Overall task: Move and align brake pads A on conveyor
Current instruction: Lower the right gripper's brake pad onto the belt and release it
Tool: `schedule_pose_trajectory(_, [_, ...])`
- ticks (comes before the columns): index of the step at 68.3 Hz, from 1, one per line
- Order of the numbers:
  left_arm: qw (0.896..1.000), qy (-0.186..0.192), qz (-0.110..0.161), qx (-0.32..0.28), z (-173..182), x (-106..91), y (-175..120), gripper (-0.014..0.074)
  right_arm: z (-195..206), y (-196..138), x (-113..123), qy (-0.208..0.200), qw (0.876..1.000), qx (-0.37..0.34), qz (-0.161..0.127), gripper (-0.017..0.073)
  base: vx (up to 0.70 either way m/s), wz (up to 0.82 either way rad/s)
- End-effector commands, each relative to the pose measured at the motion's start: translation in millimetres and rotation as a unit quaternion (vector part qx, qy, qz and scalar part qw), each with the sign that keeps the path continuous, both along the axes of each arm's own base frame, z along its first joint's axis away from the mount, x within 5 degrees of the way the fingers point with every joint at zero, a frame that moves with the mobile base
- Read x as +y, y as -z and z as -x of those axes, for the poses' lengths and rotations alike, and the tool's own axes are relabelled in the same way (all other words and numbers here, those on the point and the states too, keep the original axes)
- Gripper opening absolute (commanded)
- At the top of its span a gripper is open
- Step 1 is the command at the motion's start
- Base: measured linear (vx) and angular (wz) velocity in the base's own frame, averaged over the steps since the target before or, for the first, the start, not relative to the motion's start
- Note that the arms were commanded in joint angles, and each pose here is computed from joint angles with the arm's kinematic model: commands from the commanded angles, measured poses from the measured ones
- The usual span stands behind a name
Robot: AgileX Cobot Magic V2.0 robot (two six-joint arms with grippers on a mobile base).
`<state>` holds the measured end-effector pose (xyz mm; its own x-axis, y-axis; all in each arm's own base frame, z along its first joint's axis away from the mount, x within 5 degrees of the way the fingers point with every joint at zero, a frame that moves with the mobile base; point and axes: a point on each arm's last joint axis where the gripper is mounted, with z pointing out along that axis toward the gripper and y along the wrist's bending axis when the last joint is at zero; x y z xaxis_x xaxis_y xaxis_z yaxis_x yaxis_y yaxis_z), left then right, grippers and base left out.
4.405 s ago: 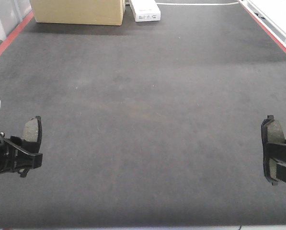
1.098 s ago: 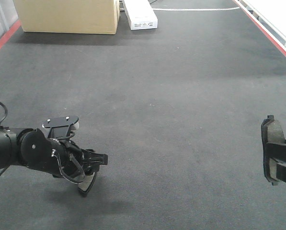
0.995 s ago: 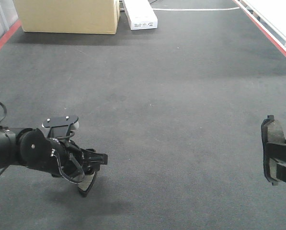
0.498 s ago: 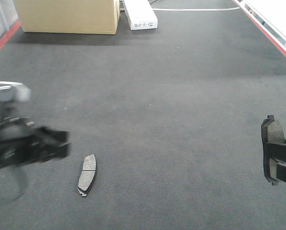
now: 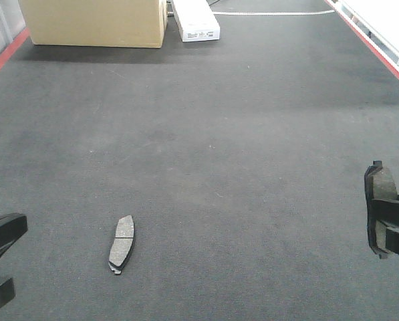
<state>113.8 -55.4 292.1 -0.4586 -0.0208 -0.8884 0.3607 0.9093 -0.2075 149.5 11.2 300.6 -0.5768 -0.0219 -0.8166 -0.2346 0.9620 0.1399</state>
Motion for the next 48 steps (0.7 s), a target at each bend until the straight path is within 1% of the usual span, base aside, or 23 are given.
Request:
schedule_pose_trajectory(1, [0.999,-0.001,0.020,-0.042,-1.1,-0.6,-14.4,-0.0008,-3.2,-14.9,-1.7,0.017,0.999,-0.042,-0.009,0.0099,0.00,0.00])
schedule_pose_trajectory(33, [0.999,-0.001,0.018,-0.037,-1.3,-0.8,-13.5,-0.0008,-3.4,-15.1,-2.0,0.018,0.999,-0.044,-0.008,0.0099,0.00,0.00])
schedule_pose_trajectory(48, [0.999,-0.001,0.018,-0.037,-1.3,-0.8,-13.5,-0.0006,-4.6,-16.2,-0.3,0.021,0.998,-0.045,-0.033,0.0099,0.00,0.00])
